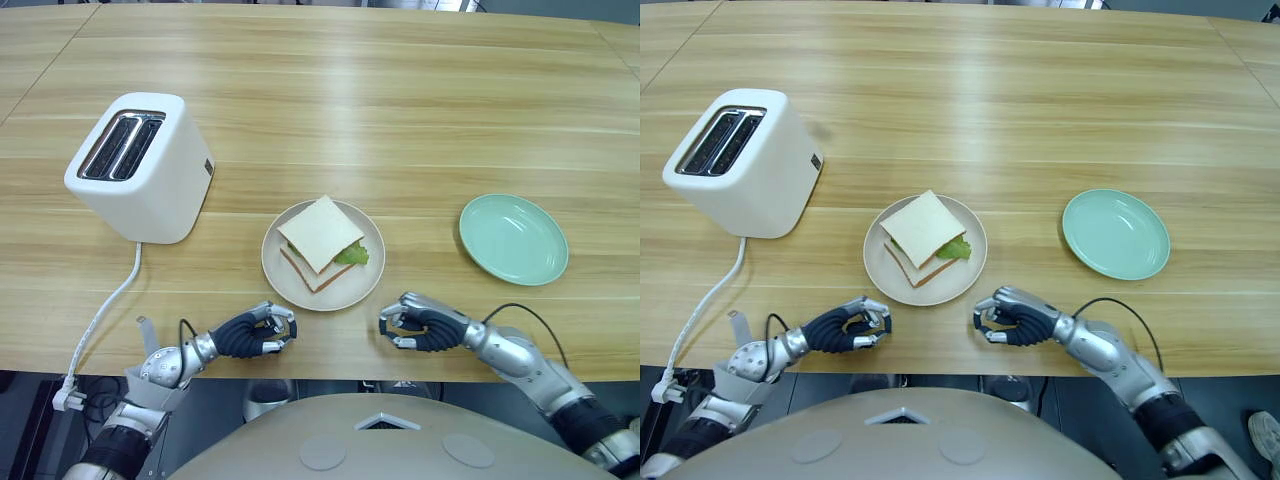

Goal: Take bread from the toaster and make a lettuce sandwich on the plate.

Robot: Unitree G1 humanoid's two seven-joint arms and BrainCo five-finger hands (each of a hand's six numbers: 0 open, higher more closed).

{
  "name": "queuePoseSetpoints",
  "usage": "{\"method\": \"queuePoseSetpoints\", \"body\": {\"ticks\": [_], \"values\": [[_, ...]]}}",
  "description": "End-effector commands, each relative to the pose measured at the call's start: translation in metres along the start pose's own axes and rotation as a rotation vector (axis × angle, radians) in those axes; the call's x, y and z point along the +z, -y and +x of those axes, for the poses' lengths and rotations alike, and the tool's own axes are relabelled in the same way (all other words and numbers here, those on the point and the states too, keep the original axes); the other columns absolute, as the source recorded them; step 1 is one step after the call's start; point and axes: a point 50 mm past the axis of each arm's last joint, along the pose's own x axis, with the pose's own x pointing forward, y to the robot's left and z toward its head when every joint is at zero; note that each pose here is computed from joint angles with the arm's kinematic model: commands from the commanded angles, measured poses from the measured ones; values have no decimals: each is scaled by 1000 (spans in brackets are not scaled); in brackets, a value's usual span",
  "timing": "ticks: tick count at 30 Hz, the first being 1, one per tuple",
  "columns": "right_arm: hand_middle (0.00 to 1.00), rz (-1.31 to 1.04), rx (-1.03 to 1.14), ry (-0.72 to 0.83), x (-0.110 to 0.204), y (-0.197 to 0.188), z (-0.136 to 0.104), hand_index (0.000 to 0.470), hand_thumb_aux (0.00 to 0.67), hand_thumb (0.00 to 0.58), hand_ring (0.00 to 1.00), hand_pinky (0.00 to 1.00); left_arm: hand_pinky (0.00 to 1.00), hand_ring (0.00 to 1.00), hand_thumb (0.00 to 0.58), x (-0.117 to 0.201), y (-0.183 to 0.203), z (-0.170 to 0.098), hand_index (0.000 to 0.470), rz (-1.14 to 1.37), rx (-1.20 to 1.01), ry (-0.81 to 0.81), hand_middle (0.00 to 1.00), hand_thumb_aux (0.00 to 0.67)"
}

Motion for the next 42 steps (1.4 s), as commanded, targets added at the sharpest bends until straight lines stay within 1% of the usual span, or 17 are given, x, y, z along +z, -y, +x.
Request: {"method": "queuePoseSetpoints", "body": {"ticks": [1,4,7,15,19,22,25,31,33,35,36,37,38,39,40,41,42], "values": [[1000,-126,-64,-116,-20,7,25,460,670,580,1000,1000,1000,1000,580,-25,1,24,460,107,26,-176,1000,670],[1000,-209,-151,-158,-30,14,48,460,670,580,1000,1000,1000,1000,580,-29,-6,58,460,201,109,-210,1000,670],[1000,-272,-201,-208,-41,18,65,460,670,580,1000,1000,1000,1000,580,-24,-13,83,460,239,198,-181,1000,670],[1000,-342,-355,-337,-57,43,108,460,670,580,1000,1000,1000,1000,580,-20,-44,116,460,291,436,-197,1000,670],[1000,-285,-418,-423,-59,52,125,460,670,580,1000,1000,1000,1000,580,-19,-63,135,460,254,578,-259,1000,670],[1000,-206,-454,-463,-60,52,129,460,670,580,1000,1000,1000,1000,580,-16,-70,144,460,276,644,-288,1000,670],[1000,-122,-509,-470,-59,52,130,460,670,580,1000,1000,1000,1000,580,-10,-70,150,460,250,700,-259,1000,670],[1000,-34,-654,-367,-54,57,120,460,670,580,1000,1000,1000,1000,580,1,-69,142,460,36,820,-68,1000,670],[1000,-7,-733,-302,-51,63,113,460,670,580,1000,1000,1000,1000,580,4,-76,134,460,-6,872,4,1000,670],[1000,27,-823,-204,-44,72,104,460,670,580,1000,1000,1000,1000,580,14,-86,124,460,-80,947,129,1000,670],[1000,55,-888,-145,-40,79,97,384,560,564,1000,1000,1000,1000,580,20,-92,118,460,-123,985,202,1000,670],[1000,102,-954,-90,-36,85,90,233,339,438,1000,1000,1000,1000,506,25,-97,112,296,-169,1020,268,1000,431],[678,157,-1022,-30,-32,93,81,0,0,0,678,678,961,961,164,30,-104,105,70,-211,1063,326,961,102],[0,198,-1086,27,-27,100,71,0,0,0,0,0,435,435,0,35,-110,99,0,-252,1093,376,435,0],[0,232,-1142,77,-23,107,61,0,0,0,0,0,435,435,0,40,-115,93,0,-278,1112,418,435,0],[0,257,-1184,115,-20,113,52,0,0,0,0,0,0,0,0,45,-119,88,0,-282,1116,455,0,0],[0,275,-1215,141,-17,118,46,0,0,0,0,0,0,0,0,49,-121,83,0,-280,1117,483,0,0]]}}
